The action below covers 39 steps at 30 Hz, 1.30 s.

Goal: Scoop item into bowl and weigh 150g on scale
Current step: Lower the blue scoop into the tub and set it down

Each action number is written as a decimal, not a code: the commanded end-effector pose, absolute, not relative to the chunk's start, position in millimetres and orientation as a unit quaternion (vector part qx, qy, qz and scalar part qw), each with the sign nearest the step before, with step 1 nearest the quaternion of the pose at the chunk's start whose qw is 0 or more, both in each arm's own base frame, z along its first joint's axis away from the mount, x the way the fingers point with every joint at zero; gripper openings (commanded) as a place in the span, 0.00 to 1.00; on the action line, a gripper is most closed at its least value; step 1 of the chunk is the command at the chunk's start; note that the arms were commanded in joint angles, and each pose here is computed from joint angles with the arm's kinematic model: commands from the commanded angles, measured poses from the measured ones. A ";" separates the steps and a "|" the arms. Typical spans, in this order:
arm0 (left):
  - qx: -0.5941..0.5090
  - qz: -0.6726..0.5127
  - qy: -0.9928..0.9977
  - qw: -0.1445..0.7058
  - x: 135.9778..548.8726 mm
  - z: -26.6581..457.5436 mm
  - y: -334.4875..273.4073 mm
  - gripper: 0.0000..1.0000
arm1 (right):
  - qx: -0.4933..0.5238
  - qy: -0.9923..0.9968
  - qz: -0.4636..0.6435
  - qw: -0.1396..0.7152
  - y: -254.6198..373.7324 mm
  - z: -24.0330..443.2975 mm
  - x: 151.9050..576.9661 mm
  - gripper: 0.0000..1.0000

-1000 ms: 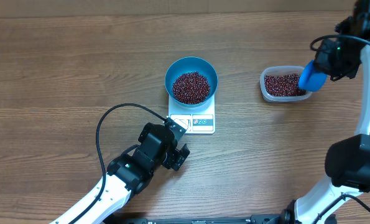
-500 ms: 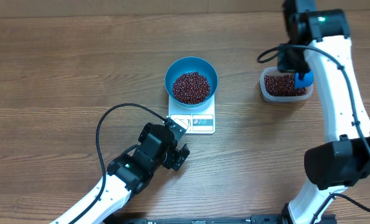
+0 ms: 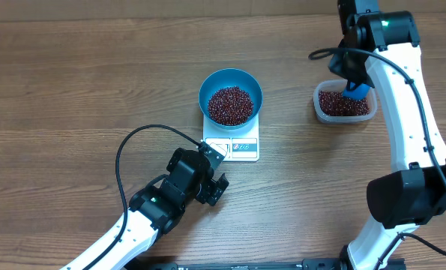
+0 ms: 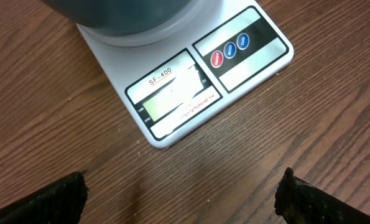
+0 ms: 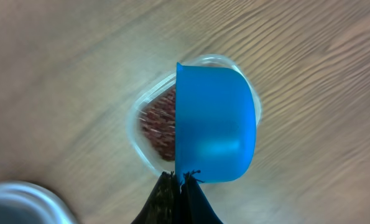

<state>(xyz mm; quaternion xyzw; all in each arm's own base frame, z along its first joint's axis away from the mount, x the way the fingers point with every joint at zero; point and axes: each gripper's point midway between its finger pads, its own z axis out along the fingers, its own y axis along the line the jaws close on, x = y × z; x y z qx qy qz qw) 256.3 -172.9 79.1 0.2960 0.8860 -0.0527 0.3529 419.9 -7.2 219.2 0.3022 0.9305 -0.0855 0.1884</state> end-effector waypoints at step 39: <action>0.287 -0.052 0.884 0.365 263.4 88.6 -174.4 1.00 | 0.380 0.919 -0.102 0.012 -23.8 135.4 341.2 0.99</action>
